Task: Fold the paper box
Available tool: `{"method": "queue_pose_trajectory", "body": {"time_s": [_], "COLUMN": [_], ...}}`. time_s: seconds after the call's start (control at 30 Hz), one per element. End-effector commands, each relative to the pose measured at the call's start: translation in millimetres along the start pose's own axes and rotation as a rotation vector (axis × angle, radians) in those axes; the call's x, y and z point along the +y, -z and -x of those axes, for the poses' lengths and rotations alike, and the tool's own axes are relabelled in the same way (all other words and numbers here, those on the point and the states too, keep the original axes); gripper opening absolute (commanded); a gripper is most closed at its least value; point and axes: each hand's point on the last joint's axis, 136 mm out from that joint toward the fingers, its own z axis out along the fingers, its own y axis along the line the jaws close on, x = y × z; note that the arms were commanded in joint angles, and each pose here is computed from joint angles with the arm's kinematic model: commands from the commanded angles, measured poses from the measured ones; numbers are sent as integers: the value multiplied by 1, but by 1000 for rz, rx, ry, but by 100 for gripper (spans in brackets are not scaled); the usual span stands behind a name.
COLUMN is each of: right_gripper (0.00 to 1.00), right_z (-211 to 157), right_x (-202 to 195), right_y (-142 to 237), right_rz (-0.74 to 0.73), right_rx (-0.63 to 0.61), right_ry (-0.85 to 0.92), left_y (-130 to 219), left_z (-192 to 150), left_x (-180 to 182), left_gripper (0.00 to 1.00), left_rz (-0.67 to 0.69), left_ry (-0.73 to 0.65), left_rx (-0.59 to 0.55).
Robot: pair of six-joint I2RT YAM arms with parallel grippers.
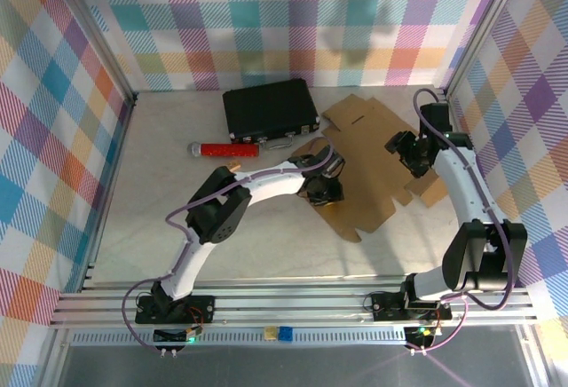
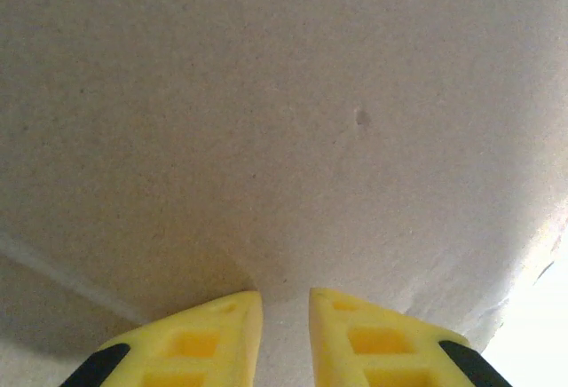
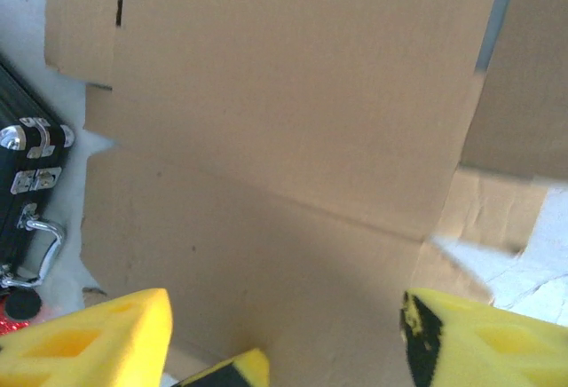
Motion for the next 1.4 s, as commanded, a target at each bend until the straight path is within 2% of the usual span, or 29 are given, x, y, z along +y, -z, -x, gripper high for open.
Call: {"method": "queue_pose_trajectory", "body": {"time_s": [0.0, 0.2, 0.27, 0.47, 0.57, 0.7, 0.83, 0.97, 1.1, 1.2, 1.37], "right_gripper": [74, 79, 80, 81, 82, 81, 79, 78, 75, 75, 70], "right_z": [-3, -12, -13, -9, -12, -20, -45, -62, -81, -88, -129], "right_x": [0, -12, -14, -35, -54, -88, -110, -114, -109, -107, -129], "right_y": [1, -12, -16, -32, -39, -48, -61, -71, -63, -44, -40], "right_rz": [-7, -52, -58, -109, -129, -119, -85, -11, 17, 29, -28], "right_rx": [43, 109, 116, 147, 184, 235, 312, 349, 417, 383, 450], "right_ry": [48, 77, 101, 133, 79, -63, -195, -244, -298, -308, -336], "left_y": [20, 54, 65, 100, 118, 134, 107, 67, 43, 29, 17], "left_z": [-7, -12, -8, 20, 37, 48, 30, 6, -8, -16, -22], "left_x": [68, 115, 128, 171, 166, 107, 39, 6, 6, 18, 31], "left_gripper": [23, 22, 22, 20, 20, 20, 22, 22, 22, 22, 21], "left_rz": [187, 336, 394, 582, 604, 469, 212, 98, 100, 121, 142], "left_ry": [10, -107, -146, -151, -168, -183, -130, -107, -117, -120, -118], "left_rx": [12, 43, 32, -24, -83, -148, -65, 47, 104, 139, 161]}}
